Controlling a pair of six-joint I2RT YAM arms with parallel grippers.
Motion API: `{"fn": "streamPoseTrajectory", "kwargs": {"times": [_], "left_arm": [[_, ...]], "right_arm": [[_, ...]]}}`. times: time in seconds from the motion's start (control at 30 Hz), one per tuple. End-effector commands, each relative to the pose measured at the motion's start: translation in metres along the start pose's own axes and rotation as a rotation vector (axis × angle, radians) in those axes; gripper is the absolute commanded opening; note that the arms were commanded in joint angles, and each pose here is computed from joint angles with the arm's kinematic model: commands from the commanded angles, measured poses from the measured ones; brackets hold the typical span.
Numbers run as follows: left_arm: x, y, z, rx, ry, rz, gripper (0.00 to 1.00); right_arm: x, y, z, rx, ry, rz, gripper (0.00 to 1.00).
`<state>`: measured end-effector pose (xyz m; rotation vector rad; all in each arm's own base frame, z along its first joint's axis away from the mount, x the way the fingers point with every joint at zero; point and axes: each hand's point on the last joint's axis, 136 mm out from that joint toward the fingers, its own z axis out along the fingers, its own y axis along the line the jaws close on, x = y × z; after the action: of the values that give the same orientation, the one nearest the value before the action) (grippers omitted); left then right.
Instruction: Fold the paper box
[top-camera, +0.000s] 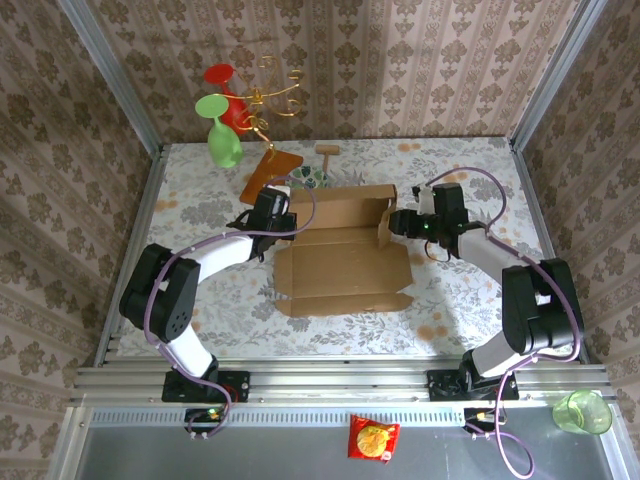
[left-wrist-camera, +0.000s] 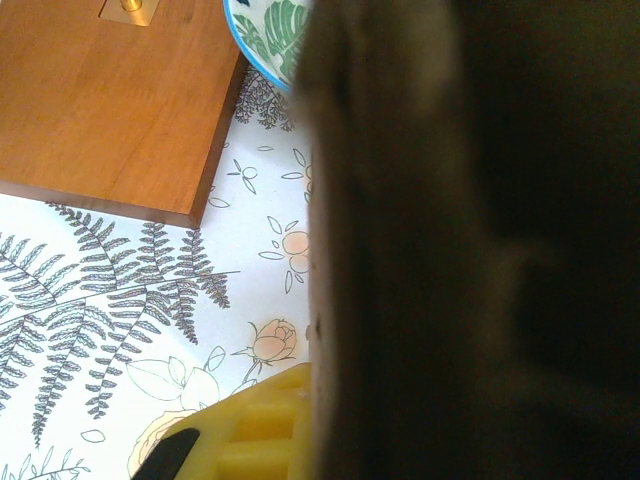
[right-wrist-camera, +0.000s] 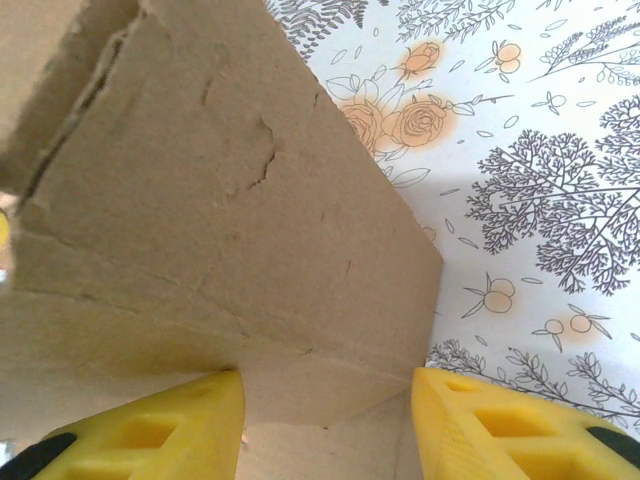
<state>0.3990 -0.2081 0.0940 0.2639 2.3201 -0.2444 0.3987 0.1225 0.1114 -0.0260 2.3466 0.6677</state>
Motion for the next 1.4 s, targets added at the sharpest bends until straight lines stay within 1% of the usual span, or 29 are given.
{"fn": "streamPoseTrajectory", "kwargs": {"times": [0.0, 0.23, 0.5, 0.7, 0.83, 1.0, 1.17, 1.37], "left_arm": [[-0.007, -0.003, 0.0, 0.021, 0.004, 0.032, 0.0], [-0.006, -0.003, 0.002, 0.022, 0.014, 0.037, 0.0], [-0.008, -0.003, 0.004, 0.029, 0.017, 0.041, 0.0], [-0.009, -0.004, 0.006, 0.034, 0.022, 0.043, 0.0], [-0.011, -0.004, 0.008, 0.038, 0.024, 0.041, 0.0], [-0.012, -0.005, 0.01, 0.039, 0.026, 0.034, 0.0], [-0.014, -0.006, 0.011, 0.041, 0.033, 0.012, 0.0], [-0.013, -0.006, 0.013, 0.036, 0.047, -0.018, 0.0]], "right_arm": [[-0.011, -0.002, 0.004, 0.049, -0.009, -0.077, 0.5], [-0.018, 0.004, 0.012, 0.086, -0.021, -0.159, 0.53], [-0.025, -0.001, 0.021, 0.158, -0.05, -0.19, 0.53], [-0.03, 0.003, 0.032, 0.183, -0.05, -0.212, 0.51], [-0.033, 0.002, 0.038, 0.226, -0.045, -0.222, 0.48], [-0.032, 0.0, 0.045, 0.303, -0.044, -0.225, 0.4], [-0.029, 0.0, 0.05, 0.391, -0.041, -0.239, 0.27], [-0.03, -0.004, 0.053, 0.491, -0.055, -0.216, 0.12]]}}
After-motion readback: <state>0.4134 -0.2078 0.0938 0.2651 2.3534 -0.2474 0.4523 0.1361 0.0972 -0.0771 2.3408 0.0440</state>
